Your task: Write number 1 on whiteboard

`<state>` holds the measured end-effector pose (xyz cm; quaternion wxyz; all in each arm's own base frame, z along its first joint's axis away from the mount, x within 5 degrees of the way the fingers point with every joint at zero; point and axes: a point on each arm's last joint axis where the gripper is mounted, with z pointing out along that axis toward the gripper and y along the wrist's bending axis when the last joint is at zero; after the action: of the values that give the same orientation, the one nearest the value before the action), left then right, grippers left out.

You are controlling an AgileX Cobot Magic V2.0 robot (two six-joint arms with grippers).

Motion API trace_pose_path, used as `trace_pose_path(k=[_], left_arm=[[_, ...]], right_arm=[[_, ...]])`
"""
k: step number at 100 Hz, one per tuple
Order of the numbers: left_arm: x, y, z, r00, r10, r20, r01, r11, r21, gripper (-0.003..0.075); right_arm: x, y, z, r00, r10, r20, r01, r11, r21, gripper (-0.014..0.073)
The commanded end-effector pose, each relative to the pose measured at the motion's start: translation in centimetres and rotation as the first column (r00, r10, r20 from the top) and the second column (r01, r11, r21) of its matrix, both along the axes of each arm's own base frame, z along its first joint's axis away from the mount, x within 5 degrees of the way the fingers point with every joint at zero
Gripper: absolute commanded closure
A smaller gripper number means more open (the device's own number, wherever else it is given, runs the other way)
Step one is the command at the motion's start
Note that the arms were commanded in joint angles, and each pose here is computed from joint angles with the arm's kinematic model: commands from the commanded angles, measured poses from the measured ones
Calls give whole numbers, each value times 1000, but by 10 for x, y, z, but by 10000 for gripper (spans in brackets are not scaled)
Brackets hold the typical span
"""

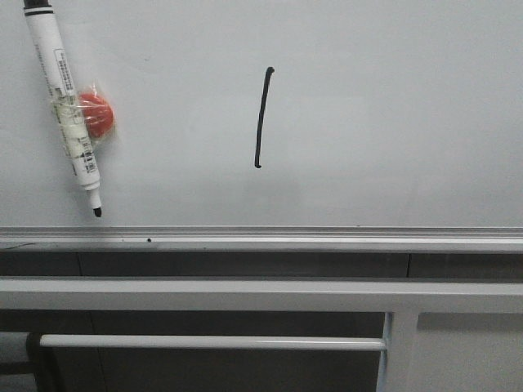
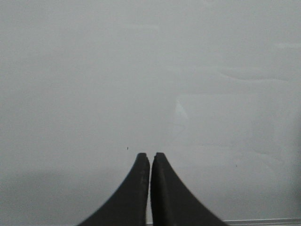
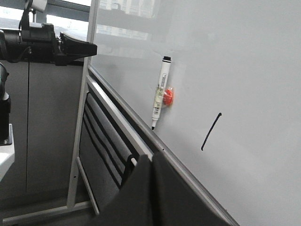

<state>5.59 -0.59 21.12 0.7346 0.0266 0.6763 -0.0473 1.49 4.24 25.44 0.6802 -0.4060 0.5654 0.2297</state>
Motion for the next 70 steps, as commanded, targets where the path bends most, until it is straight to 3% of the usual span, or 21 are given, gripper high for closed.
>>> trace_pose_path(k=[1,28,50,70], left_arm=[[-1,5,4,997,55,55,-53,997,-52,741],[-1,9,7,992,95,89,-87,992,-89,741],[-4,6,18,977,65,205,-62,998,-23,741],[-1,3,3,997,52,48,-51,999,-18,741]], right_arm=[[1,-3,12,999,-35,26,34,998,56,658],[1,-3,12,999,-35,26,34,998,56,658],[1,-3,12,999,-35,26,34,998,56,658],[1,-3,12,999,-35,26,34,998,56,658]])
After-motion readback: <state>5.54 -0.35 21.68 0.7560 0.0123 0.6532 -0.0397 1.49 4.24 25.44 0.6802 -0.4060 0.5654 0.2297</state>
